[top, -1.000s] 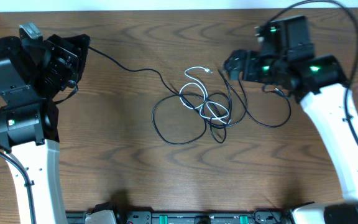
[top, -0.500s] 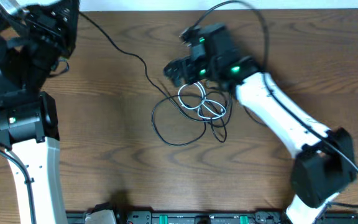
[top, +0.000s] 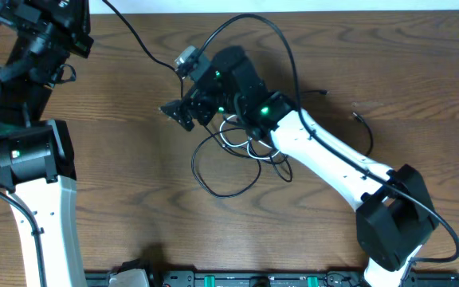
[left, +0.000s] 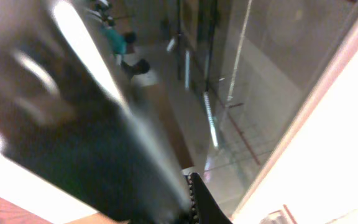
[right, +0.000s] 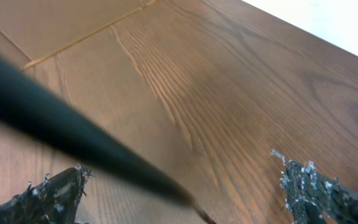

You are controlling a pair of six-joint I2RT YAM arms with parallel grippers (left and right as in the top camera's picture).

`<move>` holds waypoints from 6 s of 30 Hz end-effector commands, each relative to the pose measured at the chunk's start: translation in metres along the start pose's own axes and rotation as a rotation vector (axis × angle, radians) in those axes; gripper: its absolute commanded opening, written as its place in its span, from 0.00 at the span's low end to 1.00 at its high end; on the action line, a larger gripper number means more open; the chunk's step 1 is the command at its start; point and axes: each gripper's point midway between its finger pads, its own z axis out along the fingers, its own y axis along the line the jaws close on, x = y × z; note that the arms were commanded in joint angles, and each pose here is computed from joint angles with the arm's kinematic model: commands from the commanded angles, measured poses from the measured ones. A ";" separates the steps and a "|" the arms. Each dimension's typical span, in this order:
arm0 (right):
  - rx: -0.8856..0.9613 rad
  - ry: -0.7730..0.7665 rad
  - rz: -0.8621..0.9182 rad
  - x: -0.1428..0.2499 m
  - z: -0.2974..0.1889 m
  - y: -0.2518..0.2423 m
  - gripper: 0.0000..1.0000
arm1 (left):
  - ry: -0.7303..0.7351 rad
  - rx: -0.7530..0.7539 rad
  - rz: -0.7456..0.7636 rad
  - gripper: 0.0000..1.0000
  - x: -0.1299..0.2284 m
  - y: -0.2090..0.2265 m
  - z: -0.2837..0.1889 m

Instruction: Untangle cables

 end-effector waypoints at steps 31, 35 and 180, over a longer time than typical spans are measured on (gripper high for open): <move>0.253 -0.475 0.214 -0.151 -0.228 -0.010 0.01 | -0.132 -0.740 0.338 0.42 -0.039 0.165 -0.059; 0.277 -0.608 0.174 -0.178 -0.270 -0.011 0.01 | 0.008 -0.812 0.339 0.46 -0.022 0.194 -0.065; 0.785 -0.487 0.842 -0.058 -0.380 -0.166 0.65 | 0.688 -0.079 1.001 0.08 0.211 0.136 0.059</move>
